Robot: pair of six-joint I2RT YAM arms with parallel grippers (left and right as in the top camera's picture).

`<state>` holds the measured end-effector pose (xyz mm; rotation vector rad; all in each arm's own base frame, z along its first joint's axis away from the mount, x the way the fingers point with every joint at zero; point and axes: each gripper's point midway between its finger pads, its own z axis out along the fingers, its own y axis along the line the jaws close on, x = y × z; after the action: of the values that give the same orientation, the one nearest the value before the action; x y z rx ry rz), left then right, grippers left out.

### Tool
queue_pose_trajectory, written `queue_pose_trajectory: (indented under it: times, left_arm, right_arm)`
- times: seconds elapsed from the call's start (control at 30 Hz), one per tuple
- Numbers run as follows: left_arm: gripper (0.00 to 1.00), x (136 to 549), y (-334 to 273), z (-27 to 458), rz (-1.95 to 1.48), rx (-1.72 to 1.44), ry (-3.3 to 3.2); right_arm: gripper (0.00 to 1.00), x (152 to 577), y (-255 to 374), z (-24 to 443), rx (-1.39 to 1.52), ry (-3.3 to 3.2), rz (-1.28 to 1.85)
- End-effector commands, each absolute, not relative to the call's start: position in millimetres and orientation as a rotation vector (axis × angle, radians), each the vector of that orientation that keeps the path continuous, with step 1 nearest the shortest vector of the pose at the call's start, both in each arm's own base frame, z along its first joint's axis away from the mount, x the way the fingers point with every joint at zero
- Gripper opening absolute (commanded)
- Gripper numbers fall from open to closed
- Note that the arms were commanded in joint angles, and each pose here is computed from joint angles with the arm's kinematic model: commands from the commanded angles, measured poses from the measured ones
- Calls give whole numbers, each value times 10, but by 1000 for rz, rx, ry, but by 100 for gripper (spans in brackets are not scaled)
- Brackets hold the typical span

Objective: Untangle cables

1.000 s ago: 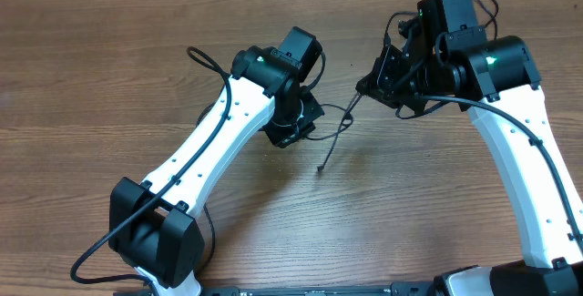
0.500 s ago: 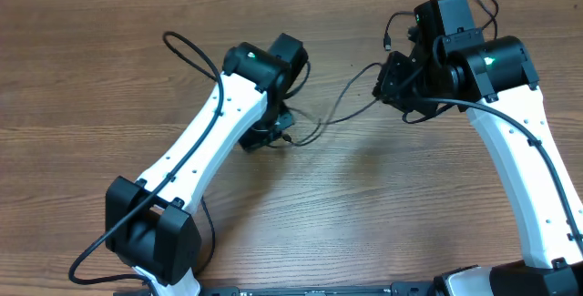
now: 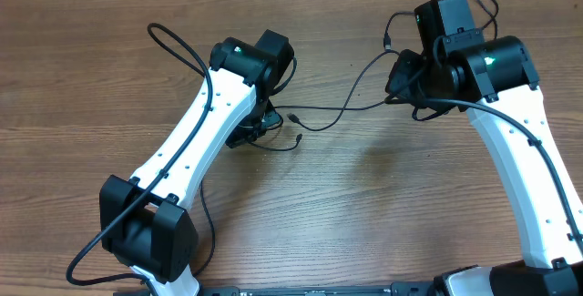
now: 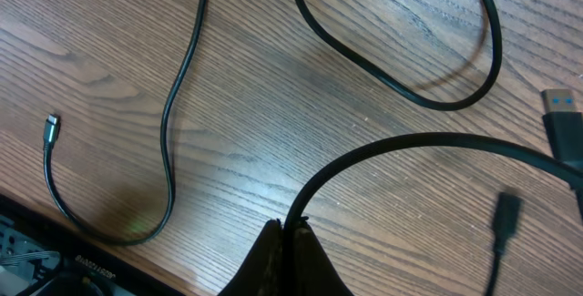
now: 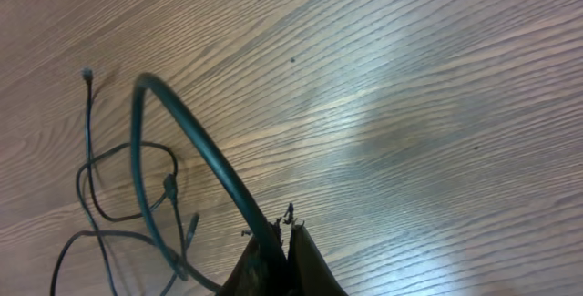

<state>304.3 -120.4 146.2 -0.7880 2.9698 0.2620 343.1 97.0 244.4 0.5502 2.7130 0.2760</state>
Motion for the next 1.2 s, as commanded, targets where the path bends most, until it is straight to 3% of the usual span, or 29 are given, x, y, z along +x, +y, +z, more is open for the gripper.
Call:
queue_pose_trajectory:
  times: [0.0,0.13,0.27,0.3,0.57,0.6,0.63,0.67,1.17]
  left_arm:
    - [6,3079,-1147,1616,243,-746,2933]
    - [24,3056,-1227,1603,190,-731,2965]
    - [60,3039,-1342,1590,104,-654,3021]
    - [65,3044,-1362,1589,88,-620,3031]
    - [81,3046,-1377,1586,77,-577,3042]
    - [86,3046,-1378,1586,76,-577,3042]
    - [97,3044,-1377,1584,78,-577,3043]
    - [100,3044,-1377,1584,78,-576,3043]
    - [100,3041,-1376,1579,79,-571,3045]
  right_arm:
    - [4,3440,910,2446,559,2700,235]
    - [4,3420,974,2446,550,2716,284]
    - [4,3424,969,2446,552,2714,280]
    - [4,3426,964,2447,552,2712,276]
    - [4,3383,616,2422,797,2629,49]
    - [4,3367,559,2421,831,2613,10]
    - [4,3357,512,2423,856,2598,-21]
    - [4,3350,480,2425,870,2589,-42]
    - [5,3258,79,2508,1050,2419,-302]
